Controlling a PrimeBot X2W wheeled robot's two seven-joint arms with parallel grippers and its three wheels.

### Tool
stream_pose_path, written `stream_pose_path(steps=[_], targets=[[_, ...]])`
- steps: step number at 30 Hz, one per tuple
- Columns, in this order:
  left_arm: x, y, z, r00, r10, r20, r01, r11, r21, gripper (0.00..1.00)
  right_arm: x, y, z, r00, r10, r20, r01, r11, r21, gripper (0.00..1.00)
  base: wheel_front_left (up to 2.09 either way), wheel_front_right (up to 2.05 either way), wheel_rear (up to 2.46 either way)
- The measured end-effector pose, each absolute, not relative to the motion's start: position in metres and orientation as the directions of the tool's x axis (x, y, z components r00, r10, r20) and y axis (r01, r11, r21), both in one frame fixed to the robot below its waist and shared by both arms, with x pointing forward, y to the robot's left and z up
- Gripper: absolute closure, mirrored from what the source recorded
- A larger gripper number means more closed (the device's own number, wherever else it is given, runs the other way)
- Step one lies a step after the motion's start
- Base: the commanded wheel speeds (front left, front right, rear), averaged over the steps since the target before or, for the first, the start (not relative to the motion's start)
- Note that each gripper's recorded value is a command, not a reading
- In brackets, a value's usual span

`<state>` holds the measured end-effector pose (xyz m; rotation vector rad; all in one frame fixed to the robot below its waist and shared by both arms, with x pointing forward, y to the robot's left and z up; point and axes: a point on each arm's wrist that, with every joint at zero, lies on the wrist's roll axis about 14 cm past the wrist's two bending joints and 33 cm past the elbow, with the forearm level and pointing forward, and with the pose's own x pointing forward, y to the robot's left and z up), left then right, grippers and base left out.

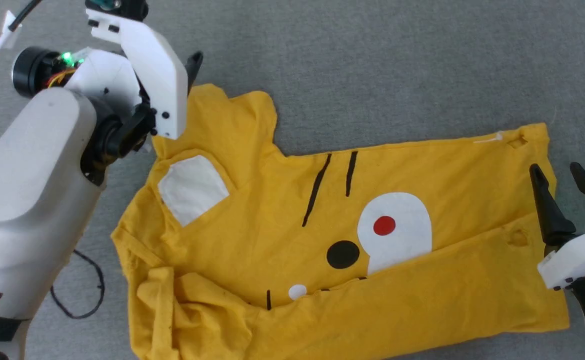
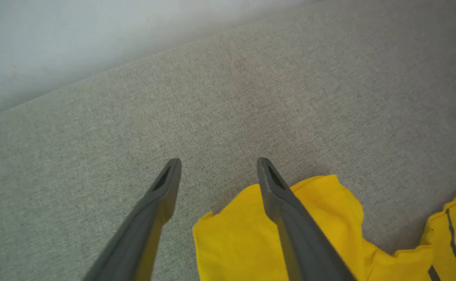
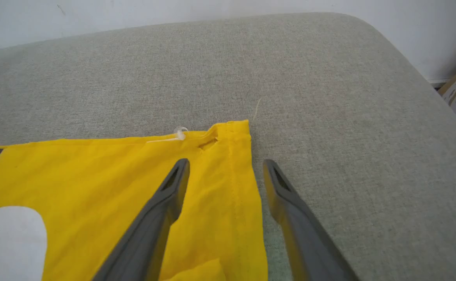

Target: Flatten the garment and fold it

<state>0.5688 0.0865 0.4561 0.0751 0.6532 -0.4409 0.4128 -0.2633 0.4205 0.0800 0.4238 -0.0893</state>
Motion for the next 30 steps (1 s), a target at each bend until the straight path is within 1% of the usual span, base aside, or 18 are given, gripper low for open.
stream_pose_path(steps=[5,12,13,14,16,19,26,30], targets=[[0.556,0.092,0.406,0.54,-0.319,-0.779,0.393,0.914,-0.102,0.0,0.408,-0.275,0.41,0.894,-0.1,-0.438,0.133,0.99,0.046,0.0,0.0,0.0,0.0],[0.54,0.095,0.391,0.401,-0.296,-0.867,0.364,0.92,-0.146,0.0,0.402,-0.283,0.399,0.873,-0.12,-0.472,0.156,0.987,0.039,0.0,0.0,0.0,0.0],[0.538,0.096,0.392,0.39,-0.296,-0.872,0.369,0.918,-0.147,0.61,0.402,-0.283,0.398,0.872,-0.119,-0.475,0.156,0.987,0.039,0.0,0.0,0.0,0.0],[0.537,0.097,0.393,0.387,-0.296,-0.874,0.375,0.916,-0.144,1.0,0.402,-0.282,0.397,0.871,-0.117,-0.476,0.154,0.987,0.039,0.0,0.0,0.0,0.0],[0.532,0.1,0.393,0.38,-0.291,-0.878,0.382,0.914,-0.137,1.0,0.405,-0.281,0.397,0.873,-0.112,-0.475,0.149,0.988,0.041,0.0,0.0,0.0,0.0],[0.534,0.101,0.396,0.421,-0.302,-0.855,0.373,0.917,-0.141,1.0,0.412,-0.279,0.401,0.884,-0.102,-0.457,0.135,0.99,0.04,0.0,0.0,0.0,0.0],[0.549,0.097,0.425,0.588,-0.357,-0.725,0.373,0.916,-0.149,1.0,0.43,-0.279,0.428,0.922,-0.078,-0.38,0.089,0.996,0.011,0.0,0.0,0.0,0.0],[0.55,0.097,0.442,0.654,-0.385,-0.651,0.38,0.912,-0.157,1.0,0.445,-0.275,0.446,0.937,-0.049,-0.346,0.049,0.999,-0.008,0.0,0.0,0.0,0.0]])
